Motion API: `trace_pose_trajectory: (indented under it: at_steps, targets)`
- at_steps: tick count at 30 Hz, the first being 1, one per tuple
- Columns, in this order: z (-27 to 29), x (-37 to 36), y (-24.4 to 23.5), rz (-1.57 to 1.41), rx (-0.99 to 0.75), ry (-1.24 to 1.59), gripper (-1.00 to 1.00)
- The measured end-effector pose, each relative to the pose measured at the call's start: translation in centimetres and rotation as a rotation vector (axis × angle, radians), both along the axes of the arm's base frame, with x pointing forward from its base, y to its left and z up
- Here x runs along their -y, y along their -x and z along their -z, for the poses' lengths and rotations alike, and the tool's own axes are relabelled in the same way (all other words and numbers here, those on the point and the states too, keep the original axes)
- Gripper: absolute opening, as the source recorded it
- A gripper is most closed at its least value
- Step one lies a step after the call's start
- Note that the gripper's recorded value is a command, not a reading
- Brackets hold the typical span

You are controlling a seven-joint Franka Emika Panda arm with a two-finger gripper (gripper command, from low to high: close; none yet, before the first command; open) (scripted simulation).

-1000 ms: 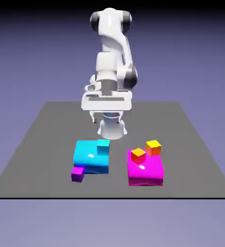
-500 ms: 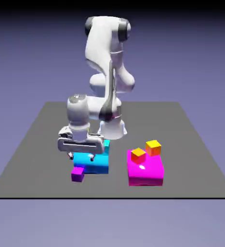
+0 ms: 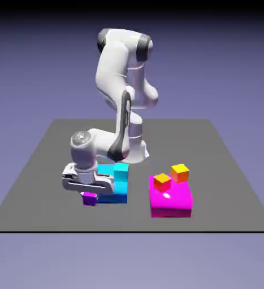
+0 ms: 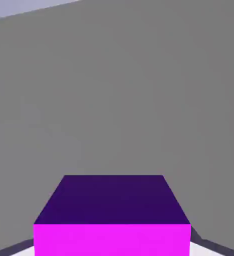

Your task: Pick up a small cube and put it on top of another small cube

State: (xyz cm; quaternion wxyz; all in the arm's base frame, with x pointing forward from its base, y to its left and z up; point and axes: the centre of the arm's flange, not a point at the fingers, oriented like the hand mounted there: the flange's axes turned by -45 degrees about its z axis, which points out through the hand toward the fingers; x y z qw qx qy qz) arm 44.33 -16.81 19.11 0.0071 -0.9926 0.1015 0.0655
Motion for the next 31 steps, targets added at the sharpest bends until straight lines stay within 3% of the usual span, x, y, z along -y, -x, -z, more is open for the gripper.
trace_pose_trajectory:
  at_steps: [8, 20, 23, 28, 29, 31]
  targets:
    - [-7.0, -8.5, -0.4, -0.036, 0.007, -0.068, -1.0]
    - [-16.5, -13.5, 7.0, 0.135, 0.002, 0.005, -1.0]
    - [-15.7, -11.6, 7.5, 0.198, 0.0, -0.002, -1.0]
    - [-9.0, -11.8, 8.0, 0.198, 0.0, -0.001, -1.0]
    - [-8.7, -11.8, 8.1, 0.198, 0.0, -0.001, 1.0]
    - [-8.7, -11.8, 8.1, 0.198, 0.0, 0.001, 1.0]
